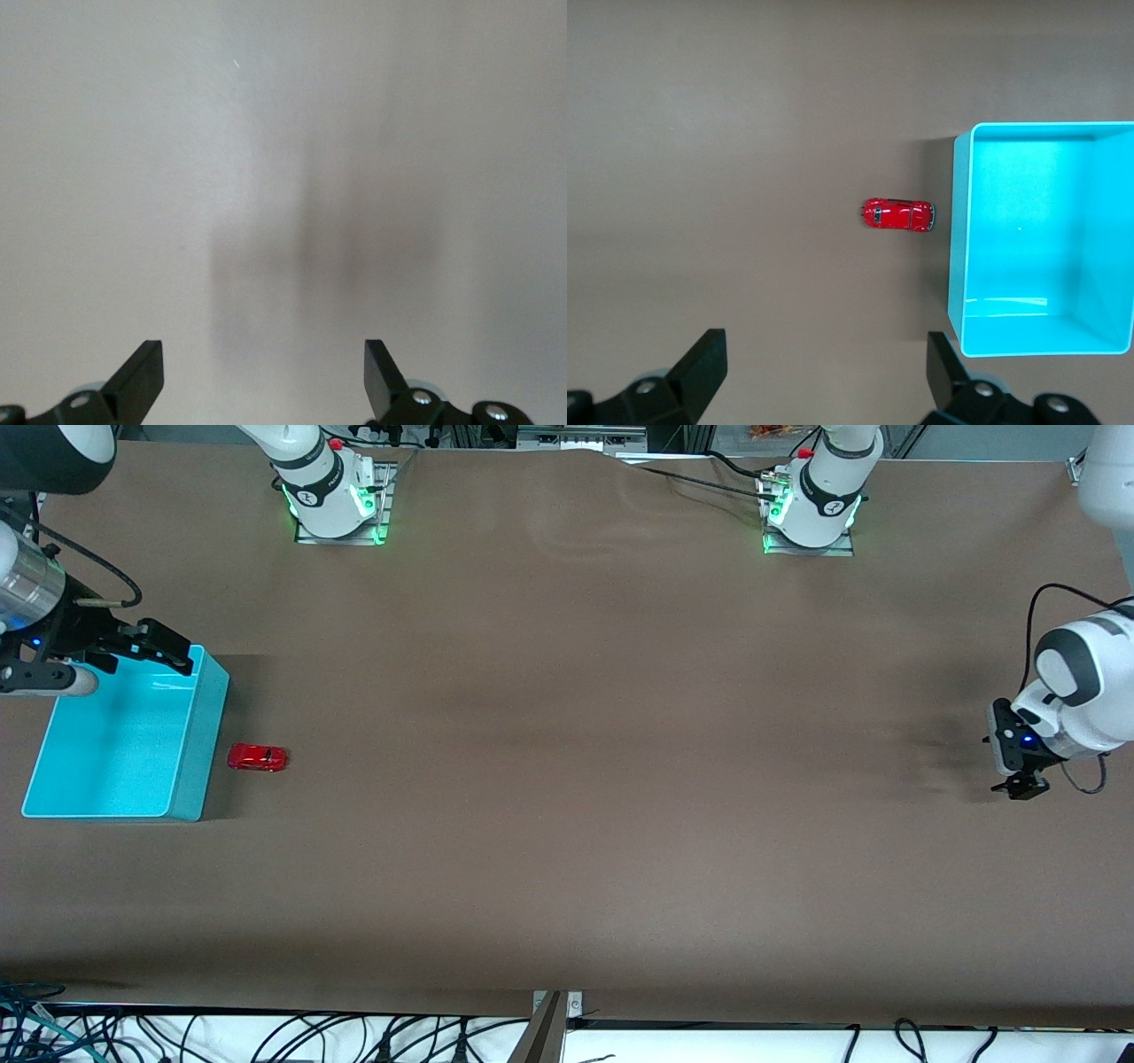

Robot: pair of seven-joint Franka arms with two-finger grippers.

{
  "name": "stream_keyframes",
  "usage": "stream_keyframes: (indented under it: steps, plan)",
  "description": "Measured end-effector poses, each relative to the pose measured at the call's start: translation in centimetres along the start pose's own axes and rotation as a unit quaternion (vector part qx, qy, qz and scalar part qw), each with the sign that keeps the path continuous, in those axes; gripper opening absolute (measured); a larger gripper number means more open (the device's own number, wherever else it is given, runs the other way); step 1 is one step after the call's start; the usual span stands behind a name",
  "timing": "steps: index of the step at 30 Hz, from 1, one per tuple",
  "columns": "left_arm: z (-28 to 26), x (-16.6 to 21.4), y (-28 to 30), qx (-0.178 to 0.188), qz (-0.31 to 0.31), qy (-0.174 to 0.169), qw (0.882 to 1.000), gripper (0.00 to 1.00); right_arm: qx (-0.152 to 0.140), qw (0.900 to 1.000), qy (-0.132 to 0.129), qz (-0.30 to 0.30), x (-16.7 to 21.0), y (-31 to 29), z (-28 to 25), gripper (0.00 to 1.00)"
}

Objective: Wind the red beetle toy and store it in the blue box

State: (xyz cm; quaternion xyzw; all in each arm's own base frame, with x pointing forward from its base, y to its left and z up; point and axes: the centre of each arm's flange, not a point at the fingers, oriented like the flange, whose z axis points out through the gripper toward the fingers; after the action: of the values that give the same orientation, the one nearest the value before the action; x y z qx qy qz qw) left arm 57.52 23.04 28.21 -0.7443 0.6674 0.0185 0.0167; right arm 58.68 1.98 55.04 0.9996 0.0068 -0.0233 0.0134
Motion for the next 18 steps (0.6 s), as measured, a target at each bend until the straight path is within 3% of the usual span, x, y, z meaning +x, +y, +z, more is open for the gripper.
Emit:
stream_keyframes:
  steps: [9,18]
  plan:
    - [-10.8,5.1,1.0,-0.002,-0.119,-0.004,0.993,1.0,-0.001,0.998,-0.02,-0.063,1.7,0.8,3.5,1.0]
    - [-19.8,12.5,2.7,0.034,-0.269,0.001,0.963,1.0,0.003,0.989,-0.032,-0.142,3.2,2.8,6.7,1.0]
